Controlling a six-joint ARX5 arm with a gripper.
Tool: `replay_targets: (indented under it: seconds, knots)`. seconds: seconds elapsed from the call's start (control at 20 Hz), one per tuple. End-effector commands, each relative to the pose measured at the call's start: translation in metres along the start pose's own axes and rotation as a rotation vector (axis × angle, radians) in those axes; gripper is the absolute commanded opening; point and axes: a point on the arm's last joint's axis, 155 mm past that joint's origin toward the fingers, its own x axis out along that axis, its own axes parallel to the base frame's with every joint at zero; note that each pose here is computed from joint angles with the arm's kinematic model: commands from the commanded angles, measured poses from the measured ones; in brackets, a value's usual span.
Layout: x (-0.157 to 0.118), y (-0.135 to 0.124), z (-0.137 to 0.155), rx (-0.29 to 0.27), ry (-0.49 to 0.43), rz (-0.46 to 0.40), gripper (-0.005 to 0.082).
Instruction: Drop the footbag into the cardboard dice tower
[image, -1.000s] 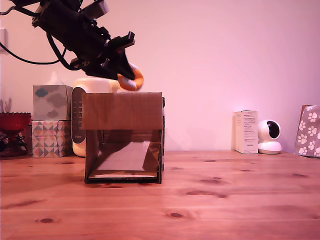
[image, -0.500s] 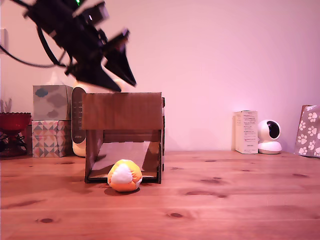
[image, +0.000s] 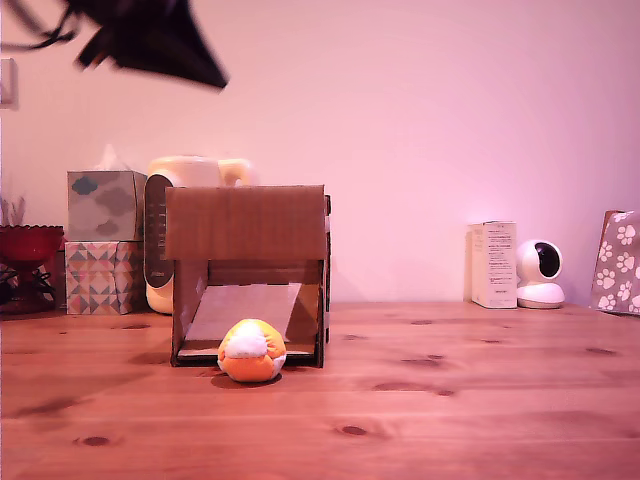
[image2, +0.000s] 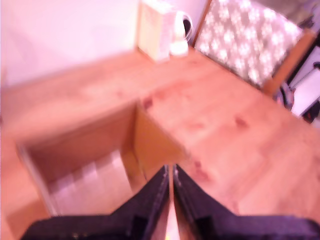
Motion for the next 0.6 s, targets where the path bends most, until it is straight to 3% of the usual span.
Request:
replay_targets:
  seconds: [0.0,0.45,0.55]
  knots:
    - [0.000,-0.001,-0.019,0.004,0.002,-0.007,-0.0013]
    - [-0.035,-0.011,-0.095,-0.045,-0.097,-0.015,-0.0013]
    - [-0.039,-0.012,-0.113,-0.060,-0.081,-0.015,-0.0013]
